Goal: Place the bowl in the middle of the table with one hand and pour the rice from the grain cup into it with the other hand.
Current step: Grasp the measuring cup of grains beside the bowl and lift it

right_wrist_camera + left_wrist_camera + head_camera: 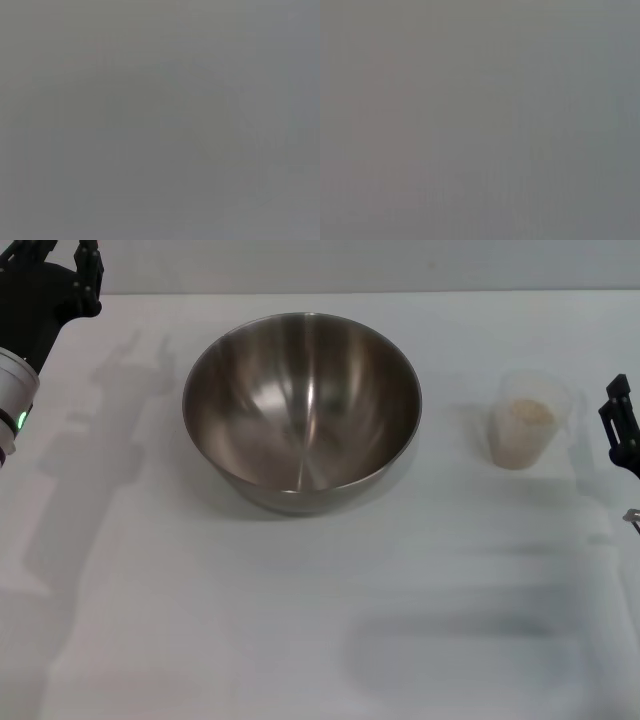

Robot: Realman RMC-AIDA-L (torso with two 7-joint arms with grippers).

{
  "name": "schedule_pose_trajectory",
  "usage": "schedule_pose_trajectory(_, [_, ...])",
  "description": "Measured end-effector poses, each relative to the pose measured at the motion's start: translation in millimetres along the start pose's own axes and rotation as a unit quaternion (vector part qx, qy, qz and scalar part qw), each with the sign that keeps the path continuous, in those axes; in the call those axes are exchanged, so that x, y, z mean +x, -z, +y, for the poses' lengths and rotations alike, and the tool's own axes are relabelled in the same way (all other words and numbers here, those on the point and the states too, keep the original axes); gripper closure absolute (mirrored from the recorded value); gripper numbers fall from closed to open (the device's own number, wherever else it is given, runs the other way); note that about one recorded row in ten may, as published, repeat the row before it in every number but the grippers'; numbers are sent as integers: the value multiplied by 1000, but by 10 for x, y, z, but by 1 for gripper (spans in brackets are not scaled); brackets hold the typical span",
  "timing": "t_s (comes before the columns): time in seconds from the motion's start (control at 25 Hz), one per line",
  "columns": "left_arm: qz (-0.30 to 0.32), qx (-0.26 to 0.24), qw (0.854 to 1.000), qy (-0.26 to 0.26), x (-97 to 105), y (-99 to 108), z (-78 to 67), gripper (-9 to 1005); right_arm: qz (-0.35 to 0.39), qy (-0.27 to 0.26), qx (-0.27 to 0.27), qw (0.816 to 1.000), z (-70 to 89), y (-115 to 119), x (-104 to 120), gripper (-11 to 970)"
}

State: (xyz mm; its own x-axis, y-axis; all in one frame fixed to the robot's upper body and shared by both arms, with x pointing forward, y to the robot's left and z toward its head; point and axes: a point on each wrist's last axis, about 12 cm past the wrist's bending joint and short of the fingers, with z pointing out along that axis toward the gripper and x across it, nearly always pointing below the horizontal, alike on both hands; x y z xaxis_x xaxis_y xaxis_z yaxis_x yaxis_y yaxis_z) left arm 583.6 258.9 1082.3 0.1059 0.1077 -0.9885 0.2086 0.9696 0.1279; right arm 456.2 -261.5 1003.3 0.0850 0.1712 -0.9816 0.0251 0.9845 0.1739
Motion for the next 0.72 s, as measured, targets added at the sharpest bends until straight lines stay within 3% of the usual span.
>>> schedule_pose_trajectory(0.72, [3,-13,1000,23,22,43,50,619,37,-19,15,999,-46,130,101,270])
